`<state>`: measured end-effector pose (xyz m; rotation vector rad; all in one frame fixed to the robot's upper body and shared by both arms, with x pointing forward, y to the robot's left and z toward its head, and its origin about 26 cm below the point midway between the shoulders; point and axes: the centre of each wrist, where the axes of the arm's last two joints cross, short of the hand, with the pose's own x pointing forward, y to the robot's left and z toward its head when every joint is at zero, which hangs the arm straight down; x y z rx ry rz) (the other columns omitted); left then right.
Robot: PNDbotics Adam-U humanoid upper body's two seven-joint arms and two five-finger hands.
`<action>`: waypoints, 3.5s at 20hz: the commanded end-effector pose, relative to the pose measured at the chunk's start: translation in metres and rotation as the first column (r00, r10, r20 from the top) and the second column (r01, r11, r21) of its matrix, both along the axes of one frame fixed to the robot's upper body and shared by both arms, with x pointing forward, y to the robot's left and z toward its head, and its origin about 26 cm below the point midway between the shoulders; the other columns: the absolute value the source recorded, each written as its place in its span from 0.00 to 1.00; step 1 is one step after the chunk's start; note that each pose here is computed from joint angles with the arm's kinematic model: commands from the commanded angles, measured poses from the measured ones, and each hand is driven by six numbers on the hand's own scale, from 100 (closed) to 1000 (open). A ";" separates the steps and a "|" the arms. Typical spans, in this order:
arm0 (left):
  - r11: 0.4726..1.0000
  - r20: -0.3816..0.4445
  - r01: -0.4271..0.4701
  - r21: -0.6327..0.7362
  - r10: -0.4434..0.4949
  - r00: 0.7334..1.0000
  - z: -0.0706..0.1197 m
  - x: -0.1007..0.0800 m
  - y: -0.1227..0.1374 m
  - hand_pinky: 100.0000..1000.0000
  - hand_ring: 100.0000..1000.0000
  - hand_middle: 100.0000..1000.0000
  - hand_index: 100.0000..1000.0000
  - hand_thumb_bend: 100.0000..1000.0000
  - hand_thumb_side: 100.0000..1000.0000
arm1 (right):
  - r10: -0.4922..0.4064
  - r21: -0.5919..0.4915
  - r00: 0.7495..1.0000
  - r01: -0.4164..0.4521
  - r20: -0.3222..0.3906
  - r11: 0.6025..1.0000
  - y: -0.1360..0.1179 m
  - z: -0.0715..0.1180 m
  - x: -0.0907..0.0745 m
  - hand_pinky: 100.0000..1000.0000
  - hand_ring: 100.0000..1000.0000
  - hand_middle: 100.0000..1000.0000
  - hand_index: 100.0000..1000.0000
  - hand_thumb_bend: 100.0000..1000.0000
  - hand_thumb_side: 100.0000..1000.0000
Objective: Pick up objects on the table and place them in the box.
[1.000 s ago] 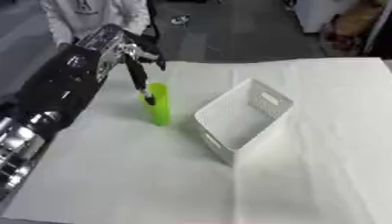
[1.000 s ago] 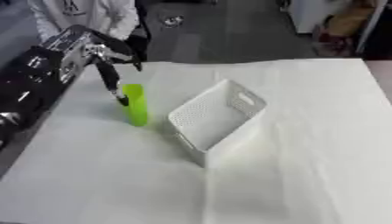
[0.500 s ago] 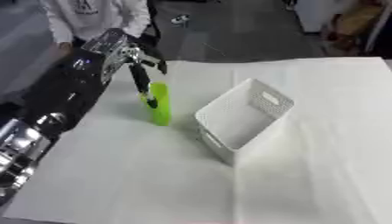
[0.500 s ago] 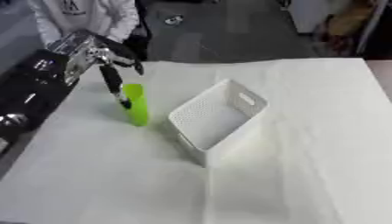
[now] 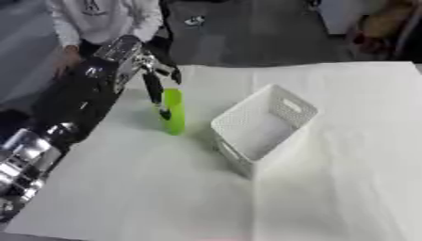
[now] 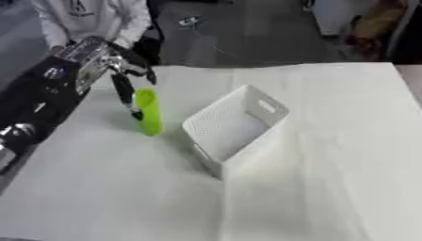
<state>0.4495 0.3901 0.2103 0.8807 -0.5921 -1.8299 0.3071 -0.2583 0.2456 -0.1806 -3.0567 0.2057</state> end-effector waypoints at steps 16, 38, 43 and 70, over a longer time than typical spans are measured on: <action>1.000 -0.126 -0.029 0.003 0.030 0.992 -0.003 0.001 0.014 0.33 0.65 0.79 0.94 0.80 0.45 | 0.011 -0.006 1.000 -0.011 0.029 1.000 0.000 0.009 -0.001 0.05 0.23 0.24 0.34 0.10 0.36; 1.000 -0.178 0.022 -0.008 -0.023 0.984 -0.020 0.004 0.011 0.29 0.54 0.68 0.91 0.76 0.46 | 0.018 -0.003 0.999 -0.018 0.032 1.000 0.000 0.010 -0.001 0.05 0.23 0.24 0.34 0.10 0.36; 1.000 -0.182 0.021 -0.003 -0.021 0.983 -0.022 0.004 0.010 0.24 0.48 0.61 0.86 0.72 0.45 | 0.020 -0.002 0.999 -0.020 0.033 1.000 0.001 0.011 -0.001 0.05 0.23 0.24 0.34 0.10 0.36; 0.984 0.123 0.166 -0.062 -0.157 0.980 -0.010 0.001 0.001 0.00 0.00 0.00 0.29 0.00 0.72 | 0.022 -0.004 0.999 -0.021 0.032 1.000 0.000 0.010 -0.001 0.05 0.23 0.24 0.34 0.10 0.35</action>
